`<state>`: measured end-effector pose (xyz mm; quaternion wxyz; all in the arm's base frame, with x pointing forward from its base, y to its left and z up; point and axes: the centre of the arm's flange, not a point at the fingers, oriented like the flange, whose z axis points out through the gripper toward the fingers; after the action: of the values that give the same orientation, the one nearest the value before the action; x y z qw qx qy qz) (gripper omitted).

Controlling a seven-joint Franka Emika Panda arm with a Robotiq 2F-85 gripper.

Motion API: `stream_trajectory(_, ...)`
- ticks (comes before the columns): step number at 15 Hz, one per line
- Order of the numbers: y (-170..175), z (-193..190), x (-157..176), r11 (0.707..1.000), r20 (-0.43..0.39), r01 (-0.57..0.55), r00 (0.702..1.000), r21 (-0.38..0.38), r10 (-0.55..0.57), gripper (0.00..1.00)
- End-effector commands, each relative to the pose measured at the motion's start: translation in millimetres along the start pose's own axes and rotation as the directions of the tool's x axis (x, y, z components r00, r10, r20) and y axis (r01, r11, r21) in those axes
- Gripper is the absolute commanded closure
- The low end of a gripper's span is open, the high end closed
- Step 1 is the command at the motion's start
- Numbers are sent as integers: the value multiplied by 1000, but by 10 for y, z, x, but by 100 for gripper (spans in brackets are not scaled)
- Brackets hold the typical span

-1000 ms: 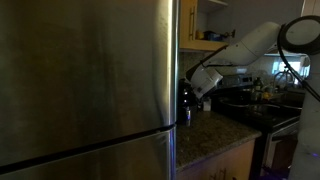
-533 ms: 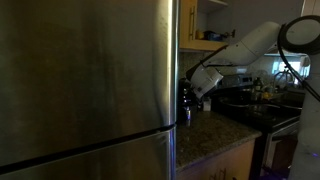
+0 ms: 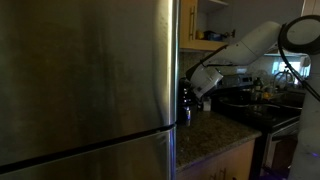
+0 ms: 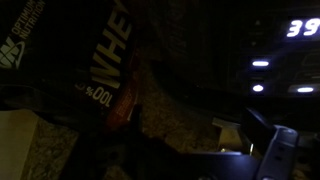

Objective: Press a button on the air fryer

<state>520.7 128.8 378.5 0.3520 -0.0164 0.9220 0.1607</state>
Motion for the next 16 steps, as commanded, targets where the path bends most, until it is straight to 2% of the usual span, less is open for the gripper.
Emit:
stream_trajectory(1, -1, 4, 3, 1000, -1, 0, 1000, 0, 0, 0)
stream_trajectory(5, 93, -310, -38, 999, 100, -4, 995, 52, -2, 0)
stream_trajectory(6, 46, -145, -93, 999, 59, 4, 998, 35, -6, 0)
stream_trajectory(10, 60, -155, -96, 999, 62, 6, 998, 35, -8, 0)
stream_trajectory(11, 12, -32, -105, 999, 36, -3, 999, 39, 2, 0)
stream_trajectory(12, 3, -14, -96, 999, 48, -9, 999, 40, 7, 0)
stream_trajectory(13, 37, -109, -67, 999, 51, 5, 999, 38, -7, 0)
stream_trajectory(16, 20, -57, -47, 999, 43, 3, 999, 41, -4, 0)
